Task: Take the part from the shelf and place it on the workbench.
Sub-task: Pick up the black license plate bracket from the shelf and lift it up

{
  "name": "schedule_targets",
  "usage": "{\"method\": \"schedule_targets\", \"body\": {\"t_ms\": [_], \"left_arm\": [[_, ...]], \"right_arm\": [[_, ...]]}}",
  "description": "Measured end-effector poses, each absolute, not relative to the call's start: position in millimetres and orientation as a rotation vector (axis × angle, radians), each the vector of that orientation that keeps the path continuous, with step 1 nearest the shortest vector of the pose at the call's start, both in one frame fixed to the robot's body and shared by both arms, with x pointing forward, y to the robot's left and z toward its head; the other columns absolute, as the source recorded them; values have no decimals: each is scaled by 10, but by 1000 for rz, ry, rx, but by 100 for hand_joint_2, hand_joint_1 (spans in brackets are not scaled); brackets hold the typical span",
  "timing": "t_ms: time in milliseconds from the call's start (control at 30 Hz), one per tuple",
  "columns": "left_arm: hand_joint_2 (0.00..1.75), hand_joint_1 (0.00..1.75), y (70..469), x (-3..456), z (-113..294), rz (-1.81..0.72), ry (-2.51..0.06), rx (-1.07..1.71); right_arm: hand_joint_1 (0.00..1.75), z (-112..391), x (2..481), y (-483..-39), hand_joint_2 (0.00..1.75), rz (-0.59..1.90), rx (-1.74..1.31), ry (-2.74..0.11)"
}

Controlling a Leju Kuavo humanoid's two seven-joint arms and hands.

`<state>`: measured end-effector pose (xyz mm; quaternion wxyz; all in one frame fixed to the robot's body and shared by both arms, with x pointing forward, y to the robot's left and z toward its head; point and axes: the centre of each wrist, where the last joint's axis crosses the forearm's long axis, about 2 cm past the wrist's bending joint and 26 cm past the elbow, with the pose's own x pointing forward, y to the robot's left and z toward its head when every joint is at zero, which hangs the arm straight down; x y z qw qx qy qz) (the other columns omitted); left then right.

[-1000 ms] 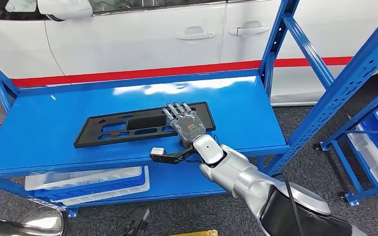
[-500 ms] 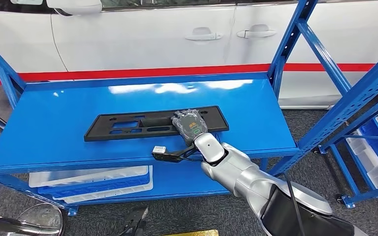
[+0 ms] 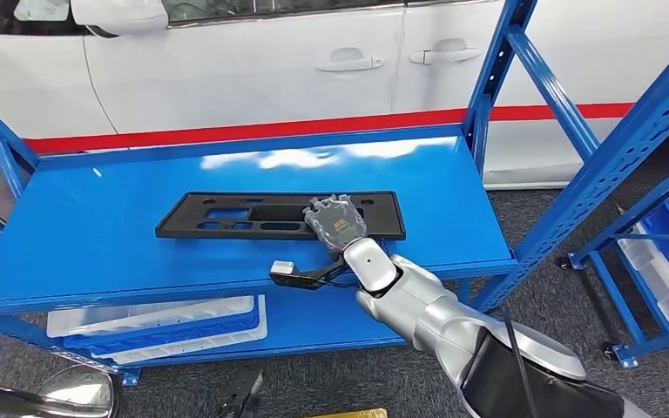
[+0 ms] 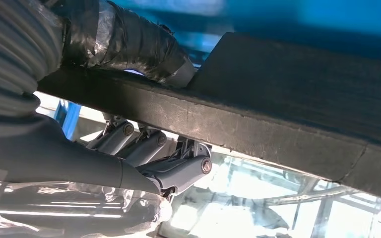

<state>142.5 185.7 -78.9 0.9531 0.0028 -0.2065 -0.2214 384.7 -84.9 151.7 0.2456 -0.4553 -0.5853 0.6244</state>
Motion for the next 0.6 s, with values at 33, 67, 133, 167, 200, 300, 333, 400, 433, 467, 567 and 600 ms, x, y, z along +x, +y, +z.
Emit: {"method": "schedule_targets", "body": {"t_ms": [33,67,133,167,200,300,333,400,433,467,567,600], "left_arm": [[0,0,1858,1420,-791,-449,-425,3],[0,0,1858,1421,-791,-448,-436,0],[0,0,1858,1447,-782,-445,-468,-2],[0,0,1859,1466,-776,-443,-483,-1],[0,0,1860,1481,-771,-440,-495,1],[0,0,1866,1480,-772,-429,-519,10],[0,0,1868,1478,-773,-428,-529,13],[44,0,1870,1480,-773,-428,-557,22],[87,0,1873,1477,-773,-429,-575,30],[131,0,1876,1469,-776,-430,-597,41],[175,0,1885,1444,-783,-432,-670,79],[175,0,1889,1441,-784,-432,-690,88]], "right_arm": [[175,1511,3844,-850,175,1697,-1240,-1604],[175,1509,3841,-851,175,1685,-1232,-1615],[175,1520,3846,-857,175,1631,-1182,-1656],[175,1530,3852,-863,175,1586,-1134,-1687],[175,1549,3862,-870,175,1523,-1065,-1726],[175,1672,3915,-876,175,1246,-760,-1868],[175,1733,3933,-867,175,1137,-647,-1911],[175,1849,3947,-836,175,925,-433,-1967],[175,1895,3936,-820,175,823,-324,-1981],[175,1926,3912,-812,175,725,-218,-1987],[175,1977,3786,-838,175,493,60,-2009],[175,2016,3740,-857,175,438,130,-2031]]}}
